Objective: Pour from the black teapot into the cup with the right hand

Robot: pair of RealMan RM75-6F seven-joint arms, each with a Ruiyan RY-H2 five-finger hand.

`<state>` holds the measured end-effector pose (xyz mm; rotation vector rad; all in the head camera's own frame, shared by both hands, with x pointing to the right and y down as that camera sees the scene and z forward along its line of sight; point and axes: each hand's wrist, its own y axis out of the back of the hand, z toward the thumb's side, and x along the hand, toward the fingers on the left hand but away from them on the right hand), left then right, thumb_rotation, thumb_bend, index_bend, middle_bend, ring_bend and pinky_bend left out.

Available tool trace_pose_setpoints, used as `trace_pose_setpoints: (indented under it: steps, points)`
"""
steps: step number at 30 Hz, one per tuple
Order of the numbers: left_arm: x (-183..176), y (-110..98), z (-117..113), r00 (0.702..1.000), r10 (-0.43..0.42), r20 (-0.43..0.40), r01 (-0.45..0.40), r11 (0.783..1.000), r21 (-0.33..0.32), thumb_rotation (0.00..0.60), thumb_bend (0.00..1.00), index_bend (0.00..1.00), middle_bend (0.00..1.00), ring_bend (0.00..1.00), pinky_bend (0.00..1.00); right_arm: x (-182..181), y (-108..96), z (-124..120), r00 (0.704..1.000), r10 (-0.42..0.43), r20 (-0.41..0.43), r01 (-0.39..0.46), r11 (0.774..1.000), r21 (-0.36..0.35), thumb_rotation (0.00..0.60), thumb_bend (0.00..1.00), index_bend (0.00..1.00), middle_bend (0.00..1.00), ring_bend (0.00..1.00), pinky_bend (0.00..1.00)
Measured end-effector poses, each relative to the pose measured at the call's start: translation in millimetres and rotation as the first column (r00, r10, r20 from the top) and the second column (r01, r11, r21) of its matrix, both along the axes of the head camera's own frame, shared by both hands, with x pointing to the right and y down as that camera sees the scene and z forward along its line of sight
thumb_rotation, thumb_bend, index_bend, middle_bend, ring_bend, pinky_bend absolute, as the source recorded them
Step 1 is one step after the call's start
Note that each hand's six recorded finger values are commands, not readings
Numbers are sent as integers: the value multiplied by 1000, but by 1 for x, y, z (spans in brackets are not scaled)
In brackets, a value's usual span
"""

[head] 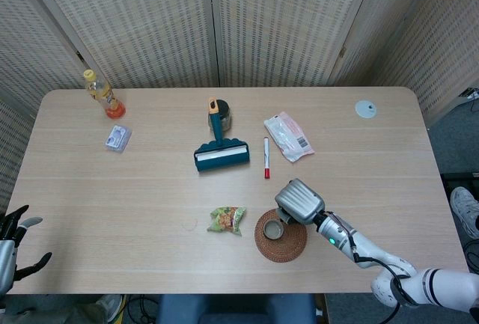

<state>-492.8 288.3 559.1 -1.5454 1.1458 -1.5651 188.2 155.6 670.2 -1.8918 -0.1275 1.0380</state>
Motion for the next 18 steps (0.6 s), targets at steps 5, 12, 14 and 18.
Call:
trace_pose_setpoints:
  steps: [5, 12, 14, 18]
  points:
    - [-2, 1, -2, 1000, -6, 2, 6, 1000, 5, 600, 183, 278, 104, 120, 39, -6, 2, -2, 999, -41, -11, 41, 999, 14, 571, 586, 1000, 953, 911, 633]
    - [-5, 3, -4, 1000, -12, 3, 12, 1000, 10, 600, 183, 278, 104, 120, 39, -16, 6, -3, 993, -110, -38, 112, 993, 43, 570, 585, 1000, 953, 911, 633]
    - [-5, 3, -5, 1000, -14, 4, 14, 1000, 12, 600, 183, 278, 104, 120, 39, -19, 7, -2, 991, -126, -44, 128, 991, 48, 571, 585, 1000, 953, 911, 633]
    - [-7, 5, -5, 1000, -18, 5, 18, 1000, 13, 600, 184, 278, 104, 120, 39, -25, 10, -2, 985, -161, -57, 165, 985, 59, 570, 585, 1000, 953, 911, 633]
